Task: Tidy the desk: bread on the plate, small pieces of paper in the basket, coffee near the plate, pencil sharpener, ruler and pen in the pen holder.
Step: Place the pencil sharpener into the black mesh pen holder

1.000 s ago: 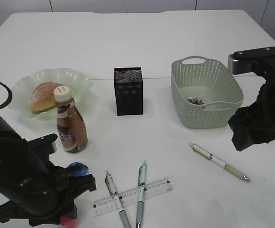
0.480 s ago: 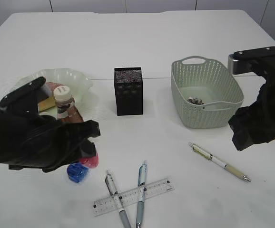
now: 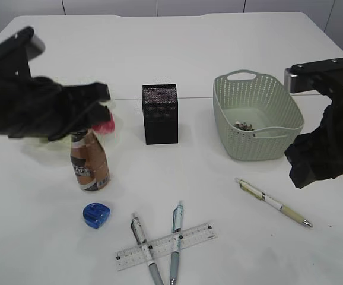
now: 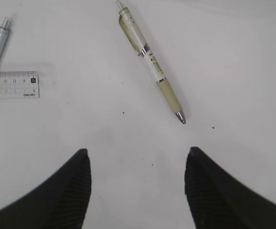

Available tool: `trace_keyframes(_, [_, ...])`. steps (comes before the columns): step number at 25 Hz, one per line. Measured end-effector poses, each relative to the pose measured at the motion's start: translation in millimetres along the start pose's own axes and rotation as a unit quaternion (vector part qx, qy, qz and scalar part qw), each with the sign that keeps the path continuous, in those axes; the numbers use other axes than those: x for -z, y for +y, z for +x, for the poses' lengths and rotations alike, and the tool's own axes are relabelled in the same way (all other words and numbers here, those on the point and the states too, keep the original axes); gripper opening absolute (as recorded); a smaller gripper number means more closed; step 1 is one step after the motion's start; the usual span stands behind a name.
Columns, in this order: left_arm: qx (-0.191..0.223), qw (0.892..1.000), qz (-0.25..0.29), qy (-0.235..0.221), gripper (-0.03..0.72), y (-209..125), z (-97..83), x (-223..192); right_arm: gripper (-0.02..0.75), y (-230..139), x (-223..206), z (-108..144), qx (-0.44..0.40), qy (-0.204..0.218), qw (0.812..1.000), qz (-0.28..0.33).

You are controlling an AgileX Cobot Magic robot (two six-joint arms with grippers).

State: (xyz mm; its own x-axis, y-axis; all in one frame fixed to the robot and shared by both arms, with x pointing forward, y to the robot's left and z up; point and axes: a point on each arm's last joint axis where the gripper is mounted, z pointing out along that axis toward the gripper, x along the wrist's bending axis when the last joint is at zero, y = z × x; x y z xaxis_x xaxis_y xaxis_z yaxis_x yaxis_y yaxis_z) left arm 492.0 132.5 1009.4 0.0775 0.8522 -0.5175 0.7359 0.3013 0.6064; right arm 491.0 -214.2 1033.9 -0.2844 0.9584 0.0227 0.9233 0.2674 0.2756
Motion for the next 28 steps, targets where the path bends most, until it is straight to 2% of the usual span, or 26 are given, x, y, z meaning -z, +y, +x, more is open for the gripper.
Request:
trace_keyframes(2, [-0.014, 0.999, -0.029, -0.009, 0.191, 22, -11.3, 2, 0.457, 0, 0, 0, 0.000, 0.000, 1.000, 0.000])
trace_keyframes(6, [-0.013, 0.998, -0.067, -0.018, 0.191, 58, -27.7, -8, 0.457, 0, 0, 0, 0.000, -0.001, 1.000, 0.000])
trace_keyframes(10, [-0.013, 0.997, -0.078, -0.026, 0.191, 78, -42.3, -34, 0.457, 0, 0, 0, 0.000, -0.001, 1.000, 0.000])
trace_keyframes(13, [-0.009, 0.996, -0.082, -0.024, 0.191, 88, -46.0, -54, 0.457, -1, 0, 0, 0.000, -0.001, 1.000, 0.004])
trace_keyframes(21, [0.031, 0.995, -0.095, -0.019, 0.191, 109, -32.4, -96, 0.457, -2, 0, 0, 0.000, -0.001, 1.000, 0.012])
trace_keyframes(28, [0.044, 0.995, -0.087, -0.025, 0.190, 102, -26.6, -130, 0.457, -2, 0, -1, 0.005, -0.007, 1.000, 0.012])
